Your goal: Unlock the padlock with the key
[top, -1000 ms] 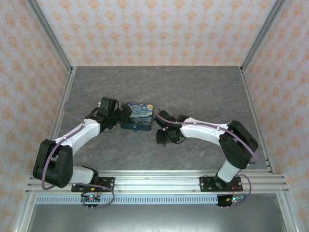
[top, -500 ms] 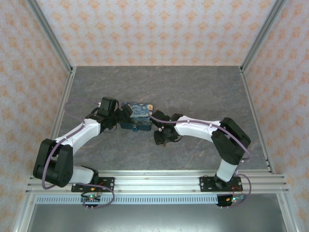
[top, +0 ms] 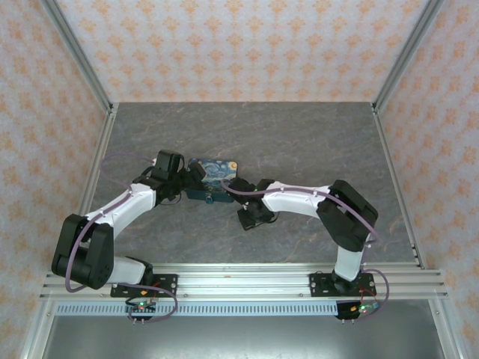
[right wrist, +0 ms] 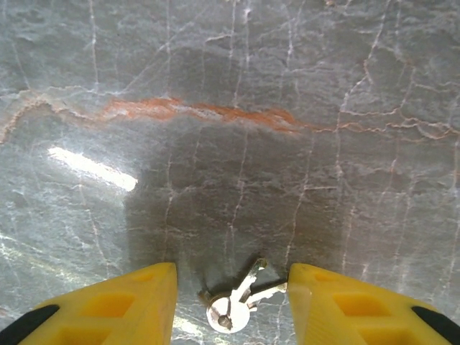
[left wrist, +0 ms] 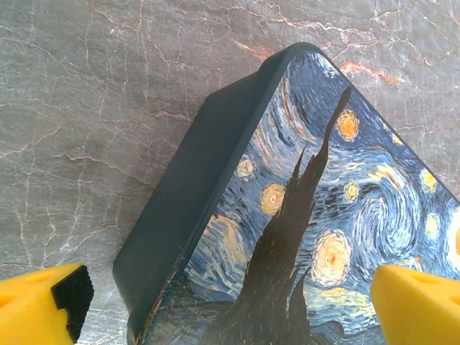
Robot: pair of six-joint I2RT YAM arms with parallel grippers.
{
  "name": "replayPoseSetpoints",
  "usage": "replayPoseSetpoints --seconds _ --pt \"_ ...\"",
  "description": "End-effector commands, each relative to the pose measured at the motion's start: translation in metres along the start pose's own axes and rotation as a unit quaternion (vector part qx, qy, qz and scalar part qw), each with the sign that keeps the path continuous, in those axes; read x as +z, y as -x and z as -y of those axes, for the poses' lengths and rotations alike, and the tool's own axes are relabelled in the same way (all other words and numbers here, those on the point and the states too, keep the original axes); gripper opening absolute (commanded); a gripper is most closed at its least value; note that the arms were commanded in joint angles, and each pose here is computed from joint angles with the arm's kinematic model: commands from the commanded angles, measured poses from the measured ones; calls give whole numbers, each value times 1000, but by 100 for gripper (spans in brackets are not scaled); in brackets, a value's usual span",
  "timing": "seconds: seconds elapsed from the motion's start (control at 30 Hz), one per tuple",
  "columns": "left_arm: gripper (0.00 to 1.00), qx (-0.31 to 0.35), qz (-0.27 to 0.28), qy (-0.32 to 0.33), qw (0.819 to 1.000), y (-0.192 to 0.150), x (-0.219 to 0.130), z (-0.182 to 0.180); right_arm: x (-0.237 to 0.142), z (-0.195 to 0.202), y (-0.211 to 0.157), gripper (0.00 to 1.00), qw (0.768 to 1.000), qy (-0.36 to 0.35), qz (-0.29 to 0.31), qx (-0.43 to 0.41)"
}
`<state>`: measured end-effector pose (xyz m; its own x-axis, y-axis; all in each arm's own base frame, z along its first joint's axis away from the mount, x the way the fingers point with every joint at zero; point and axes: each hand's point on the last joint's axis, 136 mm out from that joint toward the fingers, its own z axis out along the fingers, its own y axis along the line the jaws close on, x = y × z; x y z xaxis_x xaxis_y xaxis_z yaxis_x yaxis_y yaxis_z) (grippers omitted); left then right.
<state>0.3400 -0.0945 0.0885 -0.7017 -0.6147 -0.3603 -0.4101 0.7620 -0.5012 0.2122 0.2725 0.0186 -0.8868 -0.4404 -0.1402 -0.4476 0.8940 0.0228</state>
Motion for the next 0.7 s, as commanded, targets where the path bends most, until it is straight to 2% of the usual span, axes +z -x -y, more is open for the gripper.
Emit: replayPoseSetpoints --seconds 0.0,0.17,0.3,0.37,0.5,0.57,0.67 --pt "100 10 -2 -10 1000 1 1 9 4 9 -3 44 999 -35 -12 -18" --pt "100 10 -3 -8 1000 -1 2 7 5 9 -5 42 998 -47 -16 -25" --pt "100 10 -4 -8 1000 -1 2 7 4 11 -4 35 998 -51 -11 -17" --pt "100 10 -3 -8 1000 -1 2 7 3 11 -1 30 998 -55 -7 -13" --pt "100 10 -2 -9 1000 0 1 8 1 13 4 6 998 -65 1 -8" --pt "100 10 -2 -9 1000 -1 1 8 0 16 6 0 997 -72 4 -3" --pt "100 9 -2 -9 1000 0 0 7 -5 21 10 0 996 -89 17 6"
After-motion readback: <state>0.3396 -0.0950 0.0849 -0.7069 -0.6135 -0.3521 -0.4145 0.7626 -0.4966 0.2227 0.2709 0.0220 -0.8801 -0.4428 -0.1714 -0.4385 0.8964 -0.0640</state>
